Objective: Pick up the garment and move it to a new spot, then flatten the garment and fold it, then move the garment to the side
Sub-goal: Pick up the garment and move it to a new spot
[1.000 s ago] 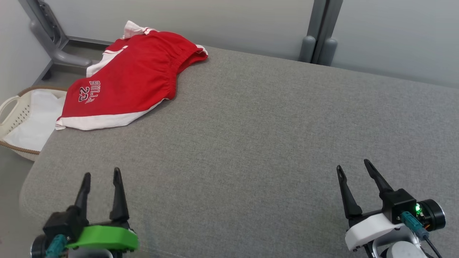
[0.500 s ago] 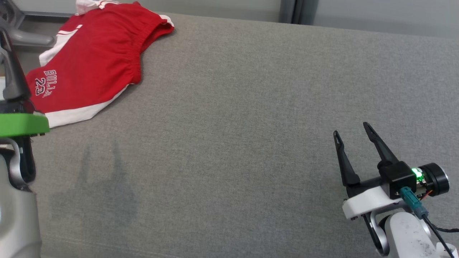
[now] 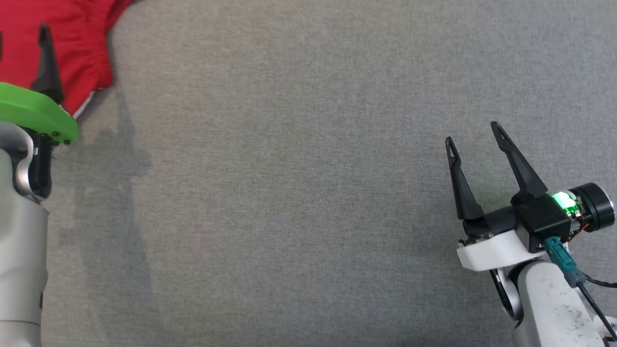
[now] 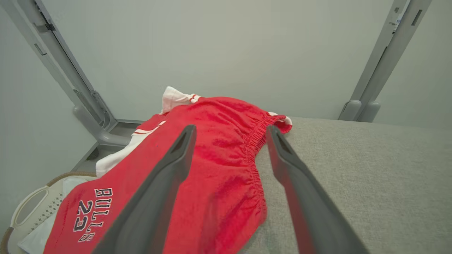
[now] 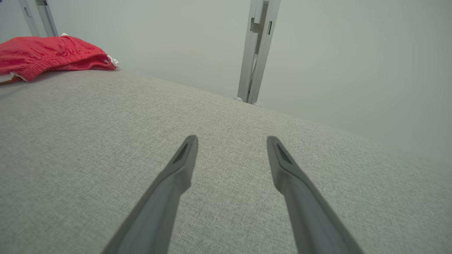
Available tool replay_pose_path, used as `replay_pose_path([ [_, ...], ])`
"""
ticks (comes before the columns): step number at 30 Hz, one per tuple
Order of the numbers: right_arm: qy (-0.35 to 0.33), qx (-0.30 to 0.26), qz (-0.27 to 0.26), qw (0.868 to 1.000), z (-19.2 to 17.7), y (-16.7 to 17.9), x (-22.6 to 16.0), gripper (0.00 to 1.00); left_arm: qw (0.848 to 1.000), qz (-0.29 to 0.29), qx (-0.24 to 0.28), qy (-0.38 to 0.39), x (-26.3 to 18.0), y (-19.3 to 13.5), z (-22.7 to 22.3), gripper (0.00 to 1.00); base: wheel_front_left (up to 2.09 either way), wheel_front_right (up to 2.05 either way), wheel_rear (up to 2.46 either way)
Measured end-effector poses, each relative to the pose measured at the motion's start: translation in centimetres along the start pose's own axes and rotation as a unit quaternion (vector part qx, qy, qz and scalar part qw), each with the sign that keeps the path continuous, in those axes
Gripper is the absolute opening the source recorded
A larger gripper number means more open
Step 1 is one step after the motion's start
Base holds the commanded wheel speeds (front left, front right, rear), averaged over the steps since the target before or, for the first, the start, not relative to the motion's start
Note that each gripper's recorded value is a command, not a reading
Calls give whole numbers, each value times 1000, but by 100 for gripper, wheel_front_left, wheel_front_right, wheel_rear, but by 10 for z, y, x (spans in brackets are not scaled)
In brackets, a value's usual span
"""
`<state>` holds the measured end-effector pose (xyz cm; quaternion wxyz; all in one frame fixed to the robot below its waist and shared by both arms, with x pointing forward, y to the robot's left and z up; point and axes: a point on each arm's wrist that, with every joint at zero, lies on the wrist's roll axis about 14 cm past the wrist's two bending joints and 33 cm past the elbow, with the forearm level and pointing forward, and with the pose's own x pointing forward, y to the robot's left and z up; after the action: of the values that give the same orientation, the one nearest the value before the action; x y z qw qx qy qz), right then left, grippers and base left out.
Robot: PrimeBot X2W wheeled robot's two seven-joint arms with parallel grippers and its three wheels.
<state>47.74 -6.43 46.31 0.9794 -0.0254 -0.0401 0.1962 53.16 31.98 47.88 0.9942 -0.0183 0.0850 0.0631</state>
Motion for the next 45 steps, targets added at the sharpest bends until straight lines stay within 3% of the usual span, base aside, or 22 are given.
replay_pose_path([
  [11, 23, 11, -23, 999, -30, -18, 3, 100, 989, -12, 3, 151, 21, -10, -101, 100, 0, 0, 0],
  [20, 22, 13, -33, 999, -34, -27, 5, 100, 975, -7, 12, 224, 21, -3, -134, 100, 0, 0, 0],
  [21, 21, 13, -35, 999, -33, -28, 5, 100, 973, -8, 13, 228, 21, -3, -135, 87, 0, 0, 0],
  [22, 19, 13, -36, 999, -33, -29, 5, 100, 973, -7, 13, 229, 21, -2, -135, 51, 0, 0, 0],
  [23, 18, 12, -38, 999, -32, -31, 5, 100, 973, -6, 13, 228, 21, 0, -134, 43, 0, 0, 0],
  [25, 16, 12, -40, 999, -30, -32, 6, 100, 976, -2, 15, 219, 22, 5, -130, 0, 0, 0, 0],
  [36, -7, 17, -42, 999, -7, -32, 6, 100, 988, 5, 60, 140, 21, 27, -74, 0, 0, 0, 0],
  [45, -30, 20, -56, 998, 27, -36, -13, 100, 989, -19, 149, -16, 16, 29, 46, 0, 0, 0, 0],
])
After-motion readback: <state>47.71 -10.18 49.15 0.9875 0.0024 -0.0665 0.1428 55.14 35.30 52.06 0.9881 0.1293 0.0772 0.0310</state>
